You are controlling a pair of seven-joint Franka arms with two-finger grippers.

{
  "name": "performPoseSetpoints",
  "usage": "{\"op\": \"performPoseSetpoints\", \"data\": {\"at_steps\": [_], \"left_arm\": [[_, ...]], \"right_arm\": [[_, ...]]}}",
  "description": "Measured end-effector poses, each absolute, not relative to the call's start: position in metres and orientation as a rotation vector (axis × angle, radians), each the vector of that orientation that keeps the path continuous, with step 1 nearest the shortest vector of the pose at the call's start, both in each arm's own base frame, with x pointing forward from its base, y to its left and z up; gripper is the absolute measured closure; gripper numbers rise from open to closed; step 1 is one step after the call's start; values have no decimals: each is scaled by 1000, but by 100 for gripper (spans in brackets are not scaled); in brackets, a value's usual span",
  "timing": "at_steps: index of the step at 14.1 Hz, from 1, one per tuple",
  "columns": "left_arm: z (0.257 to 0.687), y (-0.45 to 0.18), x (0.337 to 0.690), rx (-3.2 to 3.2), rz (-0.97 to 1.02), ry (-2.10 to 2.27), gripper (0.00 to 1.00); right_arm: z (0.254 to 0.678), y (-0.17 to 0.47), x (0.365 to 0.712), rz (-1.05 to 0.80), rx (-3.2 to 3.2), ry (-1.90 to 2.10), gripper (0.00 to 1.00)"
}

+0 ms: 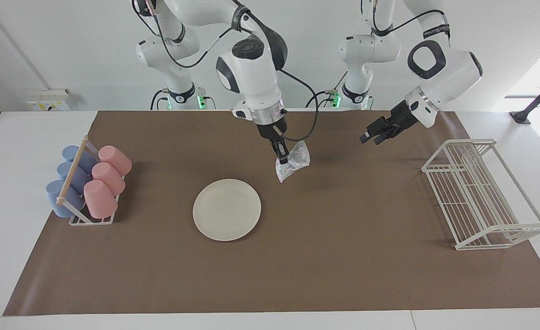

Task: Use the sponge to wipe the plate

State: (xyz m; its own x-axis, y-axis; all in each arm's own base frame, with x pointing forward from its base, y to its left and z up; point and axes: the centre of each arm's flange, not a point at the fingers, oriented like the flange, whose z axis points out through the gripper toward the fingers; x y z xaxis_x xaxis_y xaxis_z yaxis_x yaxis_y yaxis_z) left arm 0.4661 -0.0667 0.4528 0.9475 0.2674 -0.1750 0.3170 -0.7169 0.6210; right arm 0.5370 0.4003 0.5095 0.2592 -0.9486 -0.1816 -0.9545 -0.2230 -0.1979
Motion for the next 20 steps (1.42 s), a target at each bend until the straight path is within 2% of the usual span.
{"op": "performPoseSetpoints", "data": {"at_steps": [3, 5, 13, 15, 18, 19, 20], "left_arm": [[467, -84, 466, 2205, -116, 366, 0], [478, -84, 467, 2092, -92, 327, 0], [484, -122, 464, 2017, -19, 182, 0], [479, -136, 464, 2040, 3, 164, 4], [473, -151, 463, 2064, 25, 147, 5], [471, -152, 463, 2067, 25, 146, 8], [470, -153, 463, 2069, 25, 142, 22]], "right_arm": [[537, 460, 493, -2, -2202, 1883, 99], [540, 478, 477, -16, -2211, 1892, 99], [531, 471, 482, -60, -2238, 1946, 99], [531, 471, 482, -72, -2242, 1944, 99], [531, 471, 482, -72, -2242, 1944, 99], [531, 471, 482, -72, -2241, 1944, 99], [532, 471, 482, -73, -2241, 1943, 99]]}}
